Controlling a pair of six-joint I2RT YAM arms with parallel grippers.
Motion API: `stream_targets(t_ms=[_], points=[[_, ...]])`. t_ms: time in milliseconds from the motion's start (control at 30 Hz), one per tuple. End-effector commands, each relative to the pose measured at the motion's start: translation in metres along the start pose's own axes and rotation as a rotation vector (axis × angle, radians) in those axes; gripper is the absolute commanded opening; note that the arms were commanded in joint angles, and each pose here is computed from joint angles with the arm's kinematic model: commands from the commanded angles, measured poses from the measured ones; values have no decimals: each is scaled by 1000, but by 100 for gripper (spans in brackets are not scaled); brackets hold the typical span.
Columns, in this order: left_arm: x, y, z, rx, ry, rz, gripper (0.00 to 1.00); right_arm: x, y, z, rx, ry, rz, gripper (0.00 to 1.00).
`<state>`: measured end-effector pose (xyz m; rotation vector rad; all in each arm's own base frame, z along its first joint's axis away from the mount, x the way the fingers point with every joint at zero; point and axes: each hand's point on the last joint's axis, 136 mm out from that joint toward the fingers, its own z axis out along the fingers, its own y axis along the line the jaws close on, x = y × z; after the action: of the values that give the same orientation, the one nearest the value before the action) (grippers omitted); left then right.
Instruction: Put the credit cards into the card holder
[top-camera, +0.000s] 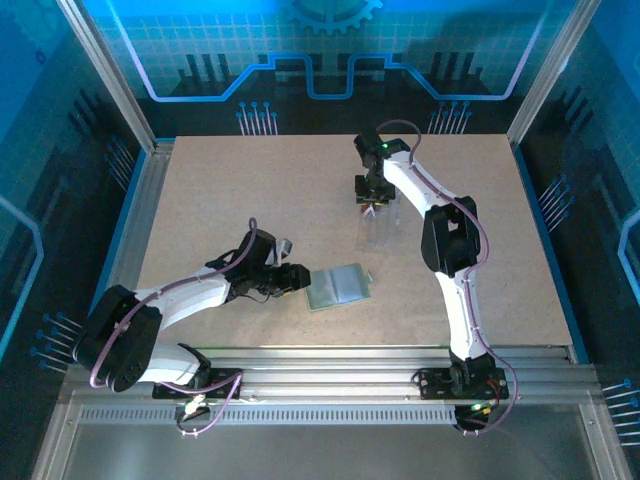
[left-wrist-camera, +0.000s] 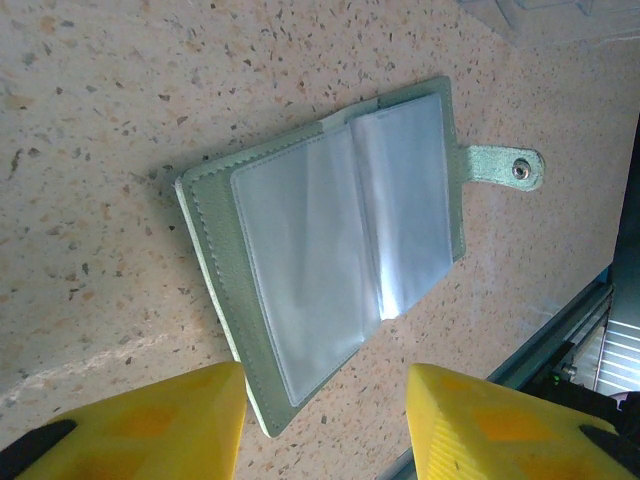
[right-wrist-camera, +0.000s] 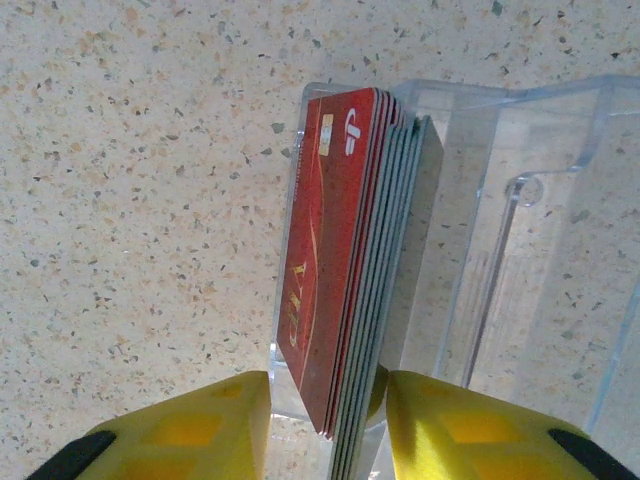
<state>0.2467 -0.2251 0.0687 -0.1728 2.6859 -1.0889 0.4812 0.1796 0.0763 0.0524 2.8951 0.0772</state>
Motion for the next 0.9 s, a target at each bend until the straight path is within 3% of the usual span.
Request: stream_targets(t_ms=[0, 867], points=[[4, 5, 3, 3, 15, -21, 47, -4, 4, -25, -42, -32, -4, 36], [6, 9, 7, 0, 25, -34, 46, -4, 0, -36, -42, -34, -2, 26]])
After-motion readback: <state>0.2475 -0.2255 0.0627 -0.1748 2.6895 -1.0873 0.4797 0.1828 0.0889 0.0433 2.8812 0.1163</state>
